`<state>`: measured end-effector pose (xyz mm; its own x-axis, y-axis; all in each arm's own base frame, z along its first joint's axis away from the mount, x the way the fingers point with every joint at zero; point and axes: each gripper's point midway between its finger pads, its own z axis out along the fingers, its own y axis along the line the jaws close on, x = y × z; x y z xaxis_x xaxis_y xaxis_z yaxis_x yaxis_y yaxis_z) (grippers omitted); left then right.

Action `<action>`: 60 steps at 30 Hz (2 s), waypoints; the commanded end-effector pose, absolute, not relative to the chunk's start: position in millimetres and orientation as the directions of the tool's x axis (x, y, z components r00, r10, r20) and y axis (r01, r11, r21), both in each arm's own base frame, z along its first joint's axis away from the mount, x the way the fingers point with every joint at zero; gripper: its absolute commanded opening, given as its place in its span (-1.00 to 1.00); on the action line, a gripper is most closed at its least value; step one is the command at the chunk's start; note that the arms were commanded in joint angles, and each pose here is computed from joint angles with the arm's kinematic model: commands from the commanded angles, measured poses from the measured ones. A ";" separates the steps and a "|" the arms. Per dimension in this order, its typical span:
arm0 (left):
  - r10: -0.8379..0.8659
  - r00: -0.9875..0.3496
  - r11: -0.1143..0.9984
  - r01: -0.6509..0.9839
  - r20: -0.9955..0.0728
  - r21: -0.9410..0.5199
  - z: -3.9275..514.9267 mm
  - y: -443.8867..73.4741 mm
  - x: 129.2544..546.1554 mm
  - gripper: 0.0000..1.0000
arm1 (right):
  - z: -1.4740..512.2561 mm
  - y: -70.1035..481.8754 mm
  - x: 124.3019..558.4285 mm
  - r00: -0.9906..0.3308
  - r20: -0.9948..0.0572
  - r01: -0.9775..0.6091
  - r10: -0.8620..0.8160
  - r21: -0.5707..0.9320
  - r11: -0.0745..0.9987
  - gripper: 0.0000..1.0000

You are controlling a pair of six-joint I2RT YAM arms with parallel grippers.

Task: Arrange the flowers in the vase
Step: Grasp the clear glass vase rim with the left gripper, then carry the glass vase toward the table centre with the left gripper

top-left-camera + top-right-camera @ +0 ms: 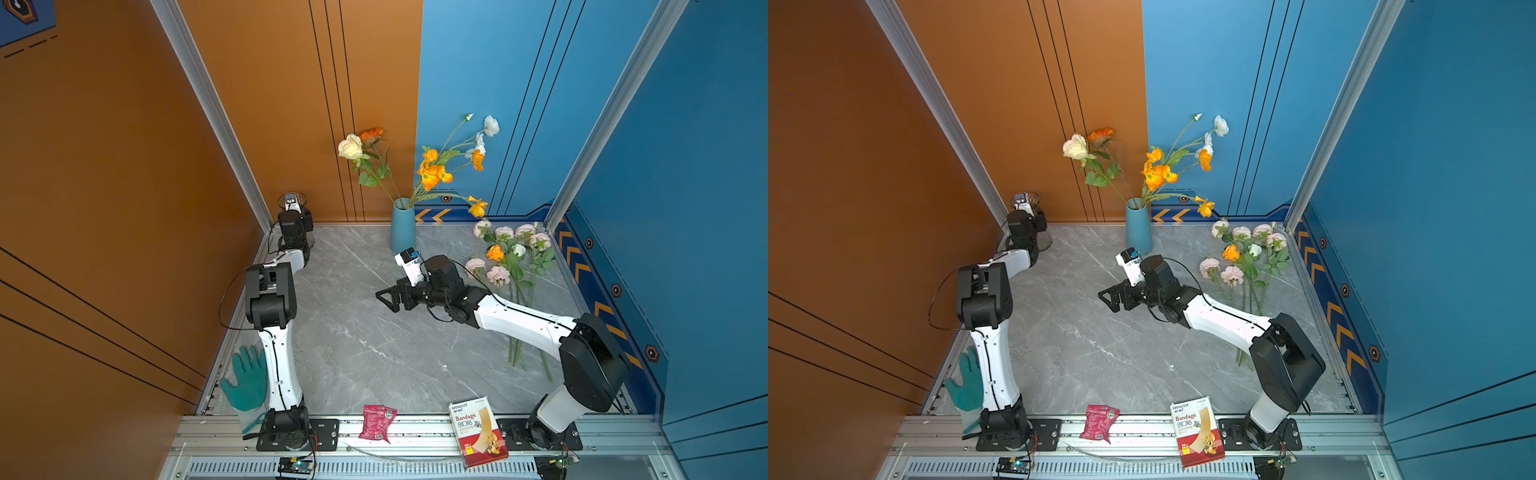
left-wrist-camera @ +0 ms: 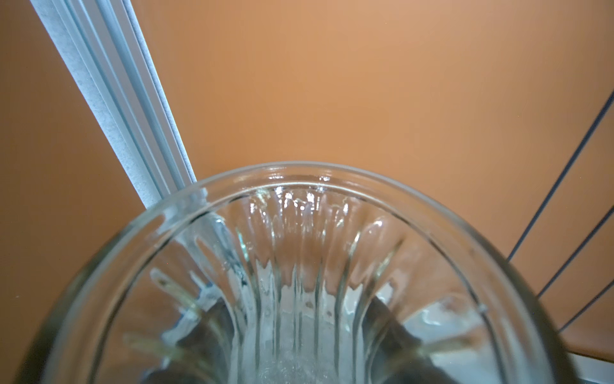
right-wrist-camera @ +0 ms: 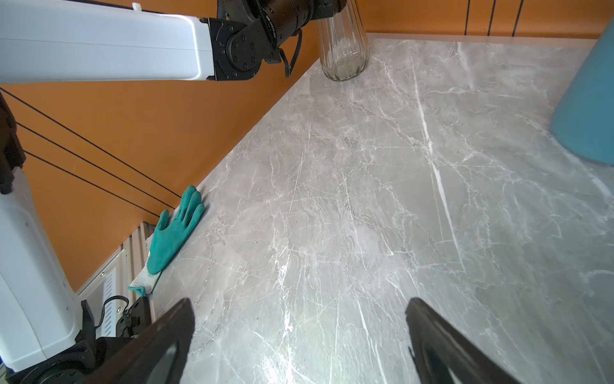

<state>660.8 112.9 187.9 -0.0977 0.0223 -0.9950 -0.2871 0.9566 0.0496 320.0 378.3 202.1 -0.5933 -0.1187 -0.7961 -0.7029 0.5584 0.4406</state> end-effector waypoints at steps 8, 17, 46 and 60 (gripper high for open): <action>0.000 0.082 0.999 -0.045 -0.997 -0.004 276.8 58.7 625.6 -0.42 | 206.4 378.7 312.1 -0.584 -0.804 -0.719 -0.113 0.447 0.532 1.00; -0.069 0.165 0.978 0.206 -0.984 -0.034 340.5 -68.3 534.8 -0.55 | 214.4 322.3 321.4 -0.574 -0.818 -0.662 -0.035 0.438 0.609 1.00; -0.141 0.075 0.715 0.697 -0.987 -0.049 281.6 -317.1 339.7 -0.58 | 162.4 192.1 279.0 -0.660 -0.750 -0.414 0.038 0.406 0.815 1.00; -0.108 0.050 0.675 0.736 -0.993 -0.037 252.4 -330.8 325.2 -0.54 | 156.9 193.4 280.9 -0.674 -0.738 -0.410 0.027 0.404 0.818 1.00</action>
<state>331.2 -325.7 195.2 -0.1106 0.0373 -0.9932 0.7152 0.6968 -0.0535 279.4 199.3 164.8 -0.6511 0.0218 -0.7586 -0.4463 0.7975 0.4060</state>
